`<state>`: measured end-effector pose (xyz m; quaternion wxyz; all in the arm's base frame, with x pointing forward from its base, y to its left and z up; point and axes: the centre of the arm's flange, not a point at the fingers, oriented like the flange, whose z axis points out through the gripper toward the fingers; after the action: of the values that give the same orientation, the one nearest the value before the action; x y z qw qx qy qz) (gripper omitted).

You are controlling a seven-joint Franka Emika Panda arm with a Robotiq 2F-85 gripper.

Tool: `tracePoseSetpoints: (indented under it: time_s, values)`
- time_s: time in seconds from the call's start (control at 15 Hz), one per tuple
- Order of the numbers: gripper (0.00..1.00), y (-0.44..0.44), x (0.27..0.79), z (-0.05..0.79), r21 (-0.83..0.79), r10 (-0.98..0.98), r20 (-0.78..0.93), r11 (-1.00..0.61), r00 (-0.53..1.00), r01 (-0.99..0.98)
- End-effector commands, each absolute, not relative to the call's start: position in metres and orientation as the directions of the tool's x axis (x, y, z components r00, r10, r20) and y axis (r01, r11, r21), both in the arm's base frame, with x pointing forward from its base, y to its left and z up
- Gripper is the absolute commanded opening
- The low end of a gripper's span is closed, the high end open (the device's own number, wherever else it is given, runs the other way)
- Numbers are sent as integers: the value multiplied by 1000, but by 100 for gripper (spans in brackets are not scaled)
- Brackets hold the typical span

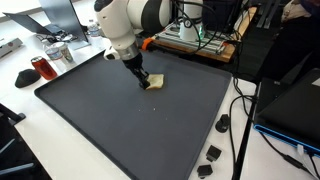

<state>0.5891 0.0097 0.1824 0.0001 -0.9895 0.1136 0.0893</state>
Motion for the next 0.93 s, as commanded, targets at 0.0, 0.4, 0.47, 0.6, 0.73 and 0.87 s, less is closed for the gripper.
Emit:
tracePoseSetpoints:
  time_s: [0.0,0.4,0.47,0.6,0.73,0.87]
  values:
    - [5,14,615,131,44,-259,-198,-966,945,-255]
    - [5,13,622,120,52,-276,-208,-961,938,-272]
    - [5,13,622,121,48,-277,-209,-961,938,-273]
    - [21,10,602,180,44,-264,-230,-964,937,-261]
    - [21,10,603,180,46,-271,-231,-962,934,-268]
    - [21,10,603,180,46,-274,-231,-962,934,-271]
